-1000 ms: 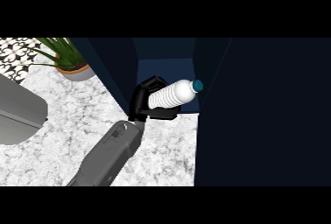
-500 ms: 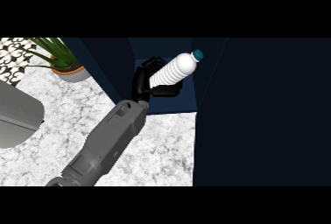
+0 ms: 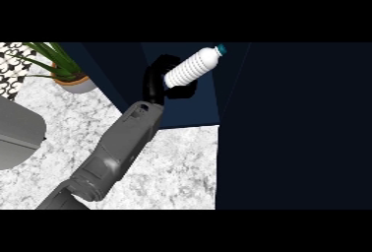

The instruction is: Pick up the bottled water, place it into the cabinet and close the cabinet

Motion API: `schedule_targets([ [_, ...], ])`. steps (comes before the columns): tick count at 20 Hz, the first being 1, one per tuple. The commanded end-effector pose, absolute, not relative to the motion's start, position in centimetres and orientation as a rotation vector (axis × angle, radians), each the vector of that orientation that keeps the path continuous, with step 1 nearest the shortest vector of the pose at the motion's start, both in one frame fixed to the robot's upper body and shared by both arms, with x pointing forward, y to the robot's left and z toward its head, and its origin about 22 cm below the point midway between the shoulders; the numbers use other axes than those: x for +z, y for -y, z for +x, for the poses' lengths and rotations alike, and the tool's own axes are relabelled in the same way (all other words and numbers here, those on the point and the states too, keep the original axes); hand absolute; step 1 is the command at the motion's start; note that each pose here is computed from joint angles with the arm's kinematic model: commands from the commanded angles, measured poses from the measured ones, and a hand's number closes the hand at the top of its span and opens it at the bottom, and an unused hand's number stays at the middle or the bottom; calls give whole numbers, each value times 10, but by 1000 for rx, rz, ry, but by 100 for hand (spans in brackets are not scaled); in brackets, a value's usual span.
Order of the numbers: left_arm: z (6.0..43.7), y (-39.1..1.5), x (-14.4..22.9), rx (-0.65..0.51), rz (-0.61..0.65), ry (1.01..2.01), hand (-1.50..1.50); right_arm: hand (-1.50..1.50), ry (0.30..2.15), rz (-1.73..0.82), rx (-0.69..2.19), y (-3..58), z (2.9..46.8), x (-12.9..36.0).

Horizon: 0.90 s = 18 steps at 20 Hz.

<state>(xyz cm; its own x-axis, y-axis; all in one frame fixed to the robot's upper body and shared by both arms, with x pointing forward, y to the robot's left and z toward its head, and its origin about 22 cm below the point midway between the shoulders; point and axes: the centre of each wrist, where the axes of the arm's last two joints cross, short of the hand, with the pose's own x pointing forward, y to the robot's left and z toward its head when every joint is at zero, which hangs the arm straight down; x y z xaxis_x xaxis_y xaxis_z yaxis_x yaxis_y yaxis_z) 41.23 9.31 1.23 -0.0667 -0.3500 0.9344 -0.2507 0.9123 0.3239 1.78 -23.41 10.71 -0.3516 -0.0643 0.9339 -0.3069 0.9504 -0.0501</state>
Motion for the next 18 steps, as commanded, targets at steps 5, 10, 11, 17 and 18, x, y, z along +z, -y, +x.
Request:
schedule_targets([
  [5,423,-106,17,-120,680,1659,-150,-150,1941,299,203,240,19,117],
  [10,433,-119,35,-103,522,1790,-150,-150,1977,317,204,236,19,130],
  [11,430,-88,45,-16,459,1827,-150,-150,1954,344,209,235,17,127],
  [17,431,-77,65,116,78,1987,150,-150,1937,338,218,233,15,118],
  [18,430,-80,59,100,49,1963,150,-150,1942,356,248,237,16,127],
])
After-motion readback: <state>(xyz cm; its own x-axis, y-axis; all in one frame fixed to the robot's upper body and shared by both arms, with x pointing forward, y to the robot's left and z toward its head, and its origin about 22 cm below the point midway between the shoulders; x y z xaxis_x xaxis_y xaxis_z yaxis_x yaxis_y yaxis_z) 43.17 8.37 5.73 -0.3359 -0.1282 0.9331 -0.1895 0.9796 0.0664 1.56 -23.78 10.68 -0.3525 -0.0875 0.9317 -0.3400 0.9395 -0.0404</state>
